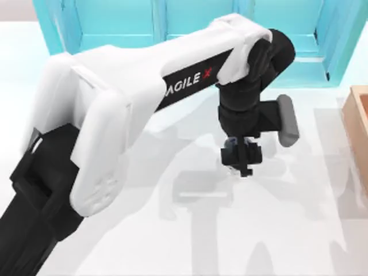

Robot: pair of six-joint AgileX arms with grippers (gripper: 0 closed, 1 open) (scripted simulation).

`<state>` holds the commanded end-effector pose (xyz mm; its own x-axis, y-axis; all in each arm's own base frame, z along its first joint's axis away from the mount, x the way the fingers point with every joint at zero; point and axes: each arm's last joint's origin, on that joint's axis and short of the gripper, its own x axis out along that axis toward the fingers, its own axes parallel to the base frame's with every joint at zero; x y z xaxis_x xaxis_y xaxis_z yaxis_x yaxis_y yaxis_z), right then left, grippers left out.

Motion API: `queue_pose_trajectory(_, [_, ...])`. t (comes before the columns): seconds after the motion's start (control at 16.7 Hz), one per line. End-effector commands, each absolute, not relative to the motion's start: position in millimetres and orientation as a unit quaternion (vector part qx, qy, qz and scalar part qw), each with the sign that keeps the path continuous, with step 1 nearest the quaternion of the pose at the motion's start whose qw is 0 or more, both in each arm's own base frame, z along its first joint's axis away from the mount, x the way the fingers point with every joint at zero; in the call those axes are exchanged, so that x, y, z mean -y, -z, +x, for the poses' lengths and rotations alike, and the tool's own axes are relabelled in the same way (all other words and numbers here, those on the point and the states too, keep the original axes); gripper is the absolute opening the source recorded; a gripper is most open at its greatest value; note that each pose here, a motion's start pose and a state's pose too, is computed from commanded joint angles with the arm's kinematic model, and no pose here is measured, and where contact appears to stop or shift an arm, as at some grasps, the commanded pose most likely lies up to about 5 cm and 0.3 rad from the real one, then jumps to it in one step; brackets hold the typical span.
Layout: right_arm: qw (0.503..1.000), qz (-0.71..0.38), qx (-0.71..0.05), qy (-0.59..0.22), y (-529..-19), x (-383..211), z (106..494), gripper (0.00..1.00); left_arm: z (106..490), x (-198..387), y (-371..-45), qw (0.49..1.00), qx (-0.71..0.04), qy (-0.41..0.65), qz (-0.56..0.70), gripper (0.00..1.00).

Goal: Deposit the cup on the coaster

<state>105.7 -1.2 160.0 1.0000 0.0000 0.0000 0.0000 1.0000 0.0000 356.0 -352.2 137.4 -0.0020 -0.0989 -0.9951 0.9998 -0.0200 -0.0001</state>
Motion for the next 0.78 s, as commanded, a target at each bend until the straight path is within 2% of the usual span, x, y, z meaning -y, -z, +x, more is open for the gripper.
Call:
queue_pose_trajectory(0.06, [1.0, 0.0, 0.0, 0.0, -160, 1, 106, 1.0, 356, 352, -137, 0.519, -0.47, 0.529, 0.479, 0.02])
queue_pose_trajectory(0.12, [1.0, 0.0, 0.0, 0.0, -160, 1, 106, 1.0, 356, 352, -137, 0.519, -0.47, 0.529, 0.479, 0.0])
queue_pose_trajectory(0.66, [1.0, 0.0, 0.0, 0.0, -160, 1, 106, 1.0, 358, 350, -137, 0.52, -0.471, 0.528, 0.478, 0.0])
queue_pose_trajectory(0.78, [1.0, 0.0, 0.0, 0.0, -160, 1, 106, 1.0, 366, 335, -143, 0.537, -0.487, 0.508, 0.465, 0.0])
